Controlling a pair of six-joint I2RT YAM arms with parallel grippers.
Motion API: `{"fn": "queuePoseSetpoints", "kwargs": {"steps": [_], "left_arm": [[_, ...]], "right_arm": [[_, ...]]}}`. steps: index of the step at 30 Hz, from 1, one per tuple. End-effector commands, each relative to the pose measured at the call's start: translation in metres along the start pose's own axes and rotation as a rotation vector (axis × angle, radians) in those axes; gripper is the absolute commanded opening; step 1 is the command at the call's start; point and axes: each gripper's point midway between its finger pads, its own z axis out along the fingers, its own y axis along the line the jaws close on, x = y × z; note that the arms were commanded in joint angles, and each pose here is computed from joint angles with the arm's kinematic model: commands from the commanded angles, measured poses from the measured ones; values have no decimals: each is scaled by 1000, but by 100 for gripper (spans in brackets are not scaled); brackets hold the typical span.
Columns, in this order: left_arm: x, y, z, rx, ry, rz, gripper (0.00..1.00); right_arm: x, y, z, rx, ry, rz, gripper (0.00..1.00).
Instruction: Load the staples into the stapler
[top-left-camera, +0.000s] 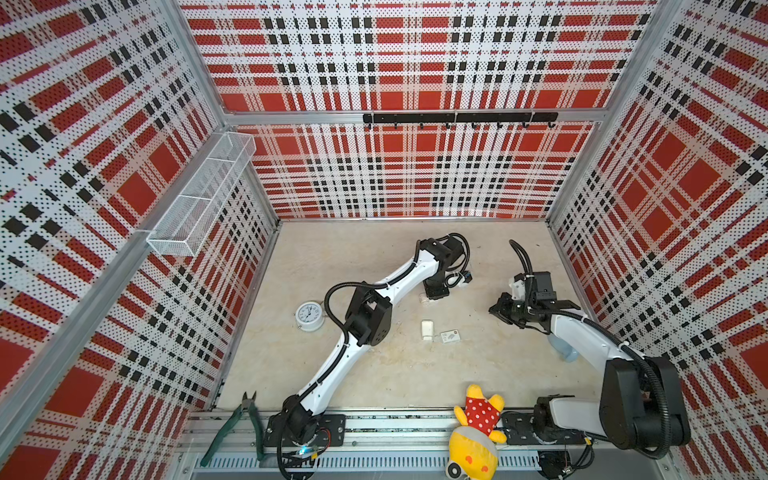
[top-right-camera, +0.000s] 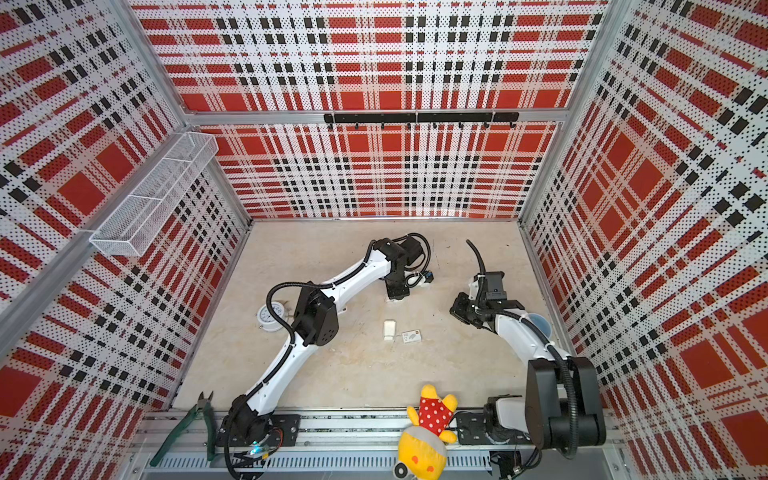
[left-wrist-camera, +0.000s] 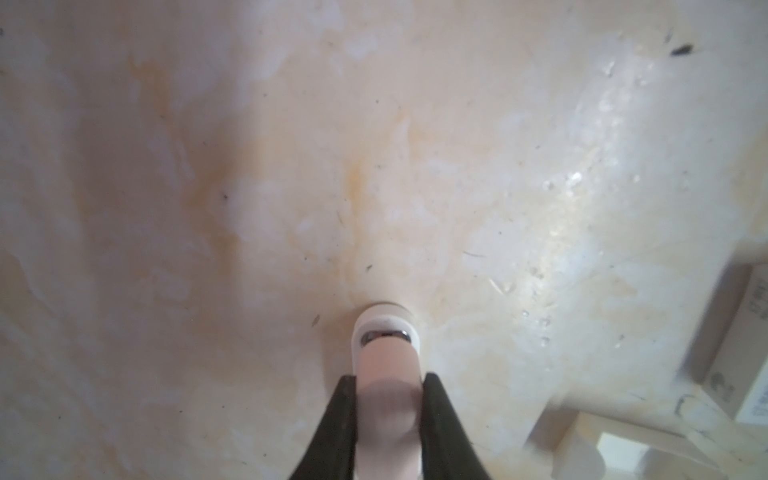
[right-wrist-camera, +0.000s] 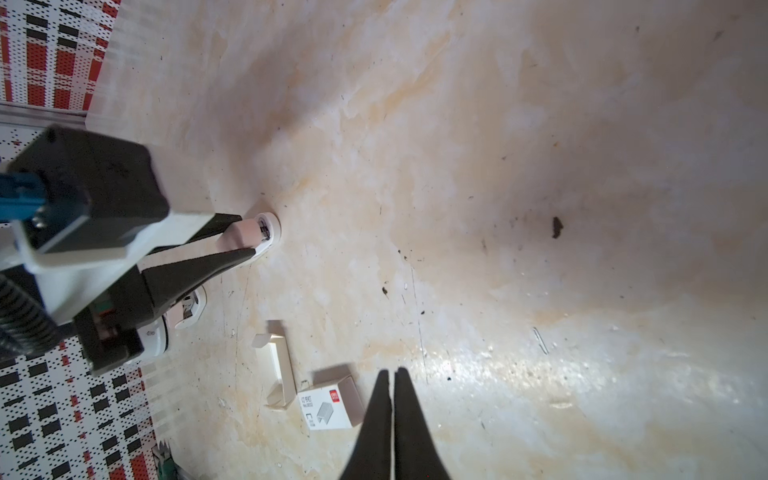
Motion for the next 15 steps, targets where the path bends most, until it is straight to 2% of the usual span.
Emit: {"fn": "queuePoseSetpoints", "kwargs": {"steps": [1, 8, 15], "left_arm": [[99, -129, 114, 512, 489, -17, 8], [102, -134, 121, 518, 506, -4, 8], [89, -127, 100, 501, 436, -15, 9]], "right_arm": [[-3, 4, -3, -21, -25, -10, 7], [-3, 4, -3, -20, -25, -9, 7], [-5, 5, -4, -13, -25, -13, 7]]}}
